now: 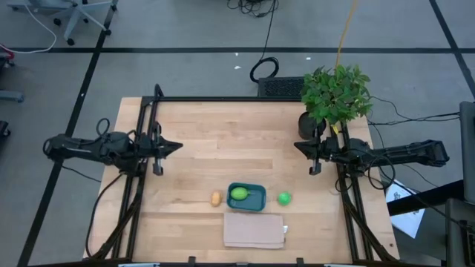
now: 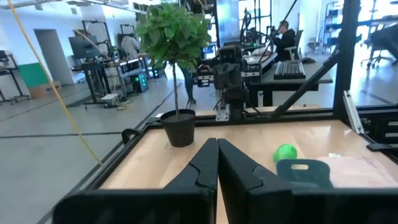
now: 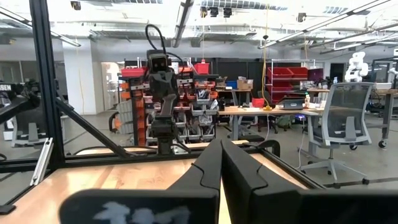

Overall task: Pick and placing Produce into tupperware
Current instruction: Put the brown potato into the dark blue bin

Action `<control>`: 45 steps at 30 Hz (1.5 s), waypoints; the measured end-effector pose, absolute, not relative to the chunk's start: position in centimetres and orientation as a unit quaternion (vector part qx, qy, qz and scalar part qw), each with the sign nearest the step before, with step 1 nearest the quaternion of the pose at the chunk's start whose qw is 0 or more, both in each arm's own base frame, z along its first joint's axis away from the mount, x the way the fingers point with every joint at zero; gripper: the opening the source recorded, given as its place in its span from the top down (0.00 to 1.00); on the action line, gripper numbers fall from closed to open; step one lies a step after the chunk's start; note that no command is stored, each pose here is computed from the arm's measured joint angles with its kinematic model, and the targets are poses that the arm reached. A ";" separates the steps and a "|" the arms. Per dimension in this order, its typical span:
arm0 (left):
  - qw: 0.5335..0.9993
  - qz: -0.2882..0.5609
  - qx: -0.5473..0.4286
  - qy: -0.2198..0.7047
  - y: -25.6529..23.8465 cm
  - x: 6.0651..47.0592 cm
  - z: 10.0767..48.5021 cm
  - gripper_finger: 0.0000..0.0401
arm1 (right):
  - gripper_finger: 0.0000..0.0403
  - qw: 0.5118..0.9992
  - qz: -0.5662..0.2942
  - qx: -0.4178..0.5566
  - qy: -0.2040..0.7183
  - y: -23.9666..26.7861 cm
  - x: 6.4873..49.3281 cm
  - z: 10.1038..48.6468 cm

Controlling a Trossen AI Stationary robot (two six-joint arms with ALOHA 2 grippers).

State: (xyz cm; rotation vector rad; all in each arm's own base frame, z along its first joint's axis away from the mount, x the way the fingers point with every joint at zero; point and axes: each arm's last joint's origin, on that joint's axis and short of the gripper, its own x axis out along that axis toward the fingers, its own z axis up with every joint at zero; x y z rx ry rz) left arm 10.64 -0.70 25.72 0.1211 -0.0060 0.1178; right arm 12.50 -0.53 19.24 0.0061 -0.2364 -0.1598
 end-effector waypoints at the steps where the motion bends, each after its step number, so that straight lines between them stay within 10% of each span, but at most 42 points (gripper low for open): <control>1: 0.996 0.062 0.061 0.002 -0.7 10.9 25.9 0.98 | 1.00 0.990 -0.080 0.003 -0.118 -0.5 12.5 19.2; 45: 0.993 -0.060 0.020 0.103 -2.1 21.9 29.0 0.97 | 1.00 0.991 -0.080 0.001 -0.111 -0.5 12.5 19.1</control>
